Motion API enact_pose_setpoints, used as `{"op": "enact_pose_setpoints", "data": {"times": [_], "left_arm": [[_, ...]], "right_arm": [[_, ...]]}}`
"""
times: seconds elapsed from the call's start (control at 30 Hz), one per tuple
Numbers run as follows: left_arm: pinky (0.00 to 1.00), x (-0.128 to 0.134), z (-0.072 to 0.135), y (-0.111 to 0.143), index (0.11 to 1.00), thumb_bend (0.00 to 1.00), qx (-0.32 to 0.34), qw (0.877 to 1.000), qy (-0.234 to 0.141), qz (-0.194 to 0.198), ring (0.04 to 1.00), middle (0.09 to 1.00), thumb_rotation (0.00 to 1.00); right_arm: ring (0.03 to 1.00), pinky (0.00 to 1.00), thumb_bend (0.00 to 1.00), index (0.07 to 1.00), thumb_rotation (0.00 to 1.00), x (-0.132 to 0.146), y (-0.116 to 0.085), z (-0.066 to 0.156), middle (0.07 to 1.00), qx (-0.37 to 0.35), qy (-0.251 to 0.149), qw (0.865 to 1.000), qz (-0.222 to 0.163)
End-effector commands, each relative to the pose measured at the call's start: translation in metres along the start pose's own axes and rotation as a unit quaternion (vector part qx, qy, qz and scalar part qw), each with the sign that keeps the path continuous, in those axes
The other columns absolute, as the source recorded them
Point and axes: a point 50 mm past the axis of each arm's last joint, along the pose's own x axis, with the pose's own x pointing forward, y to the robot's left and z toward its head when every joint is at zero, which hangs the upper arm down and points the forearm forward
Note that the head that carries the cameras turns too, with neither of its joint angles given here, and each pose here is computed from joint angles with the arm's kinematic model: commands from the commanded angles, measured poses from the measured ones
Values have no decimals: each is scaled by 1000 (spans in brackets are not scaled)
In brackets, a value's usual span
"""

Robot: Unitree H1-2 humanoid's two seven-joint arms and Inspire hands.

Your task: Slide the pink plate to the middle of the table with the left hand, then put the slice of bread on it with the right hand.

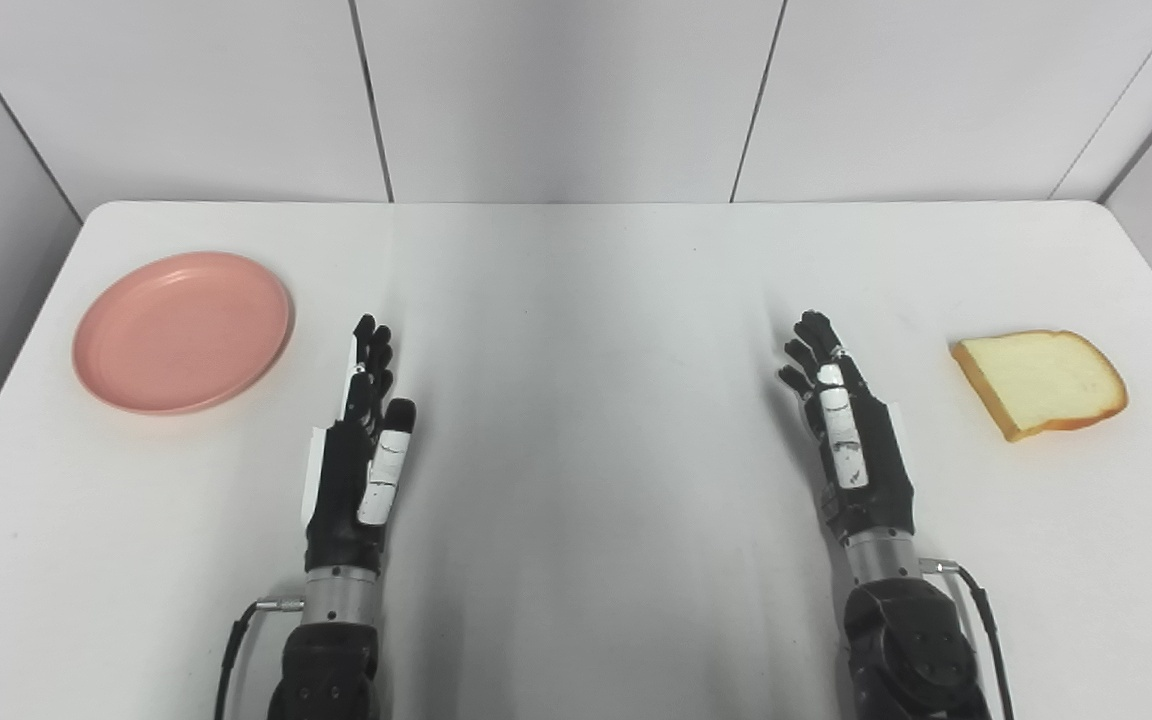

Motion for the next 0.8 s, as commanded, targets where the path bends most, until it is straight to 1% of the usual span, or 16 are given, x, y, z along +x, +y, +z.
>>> {"op": "enact_pose_setpoints", "data": {"times": [0.0,0.33,0.67,0.77], "left_arm": [[1000,8,6,-1,1000,825,-7,1000,-24,-3,1000,996,951],[1000,8,5,1,1000,825,-5,1000,-21,-3,998,997,959],[1000,8,3,-2,1000,780,-13,1000,-14,3,998,995,951],[1000,7,2,-4,1000,785,-20,1000,-10,4,1000,998,939]], "right_arm": [[914,898,765,892,880,-5,1,-7,920,4,-10,1000,-6],[914,888,725,891,881,-6,3,-6,920,3,-15,1000,-4],[914,885,746,889,881,-6,2,-7,920,5,-14,1000,-2],[912,887,750,886,872,-7,0,-10,919,9,-11,1000,-4]]}}
